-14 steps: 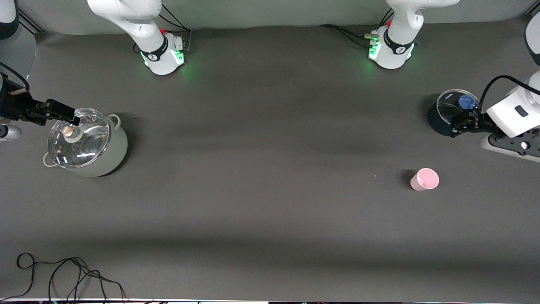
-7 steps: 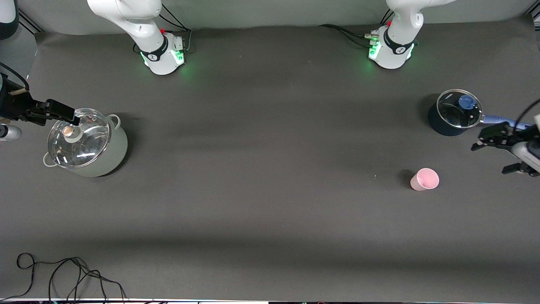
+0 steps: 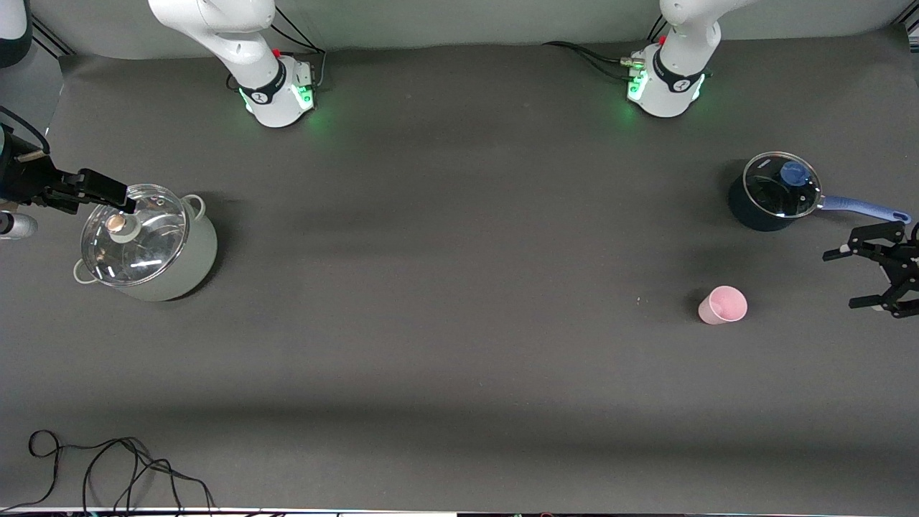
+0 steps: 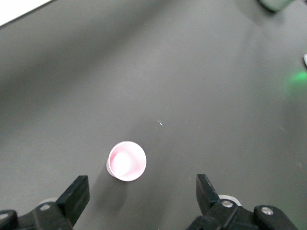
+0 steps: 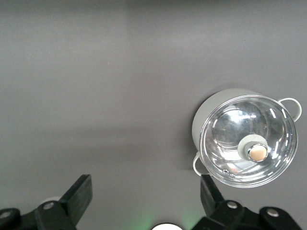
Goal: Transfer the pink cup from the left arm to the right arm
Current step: 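Lower the left gripper around the pink cup and close it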
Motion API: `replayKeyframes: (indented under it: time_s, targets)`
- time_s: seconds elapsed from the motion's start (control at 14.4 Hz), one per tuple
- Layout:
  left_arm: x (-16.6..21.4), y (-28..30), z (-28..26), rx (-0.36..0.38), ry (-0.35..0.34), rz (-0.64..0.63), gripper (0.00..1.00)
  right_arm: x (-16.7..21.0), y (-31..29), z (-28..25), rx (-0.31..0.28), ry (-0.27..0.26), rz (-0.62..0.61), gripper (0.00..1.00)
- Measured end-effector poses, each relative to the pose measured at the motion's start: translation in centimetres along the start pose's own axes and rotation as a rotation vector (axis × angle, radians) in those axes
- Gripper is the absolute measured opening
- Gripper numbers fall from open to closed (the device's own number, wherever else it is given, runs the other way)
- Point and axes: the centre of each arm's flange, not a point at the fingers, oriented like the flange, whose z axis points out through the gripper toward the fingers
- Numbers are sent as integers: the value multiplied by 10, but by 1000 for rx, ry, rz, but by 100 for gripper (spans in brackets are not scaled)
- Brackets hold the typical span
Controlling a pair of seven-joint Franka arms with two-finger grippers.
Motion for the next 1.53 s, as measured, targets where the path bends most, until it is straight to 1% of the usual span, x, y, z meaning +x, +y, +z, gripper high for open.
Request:
replayKeyframes:
  time_s: [0.14,0.35,0.56,0.63,0.76,0.97,1.32,1.53]
  targets:
    - [-30,-21,16,-44,40,68,100,0,0,0,0,-1,0,100]
    - [-60,-46,46,-88,132,173,99,0,0,0,0,-1,0,100]
    - [-103,-71,78,-103,278,287,99,0,0,1,0,-2,0,100]
    - [-118,-78,90,-105,314,323,99,0,0,1,0,-2,0,100]
    - [-141,-88,110,-108,357,384,99,1,0,1,0,-2,1,100]
    - [-164,-100,138,-77,448,488,99,1,0,1,0,-2,1,100]
    - [-206,-114,191,4,555,585,100,1,1,1,0,-3,1,100]
    - [-220,-117,216,16,568,585,100,1,0,1,0,-3,1,100]
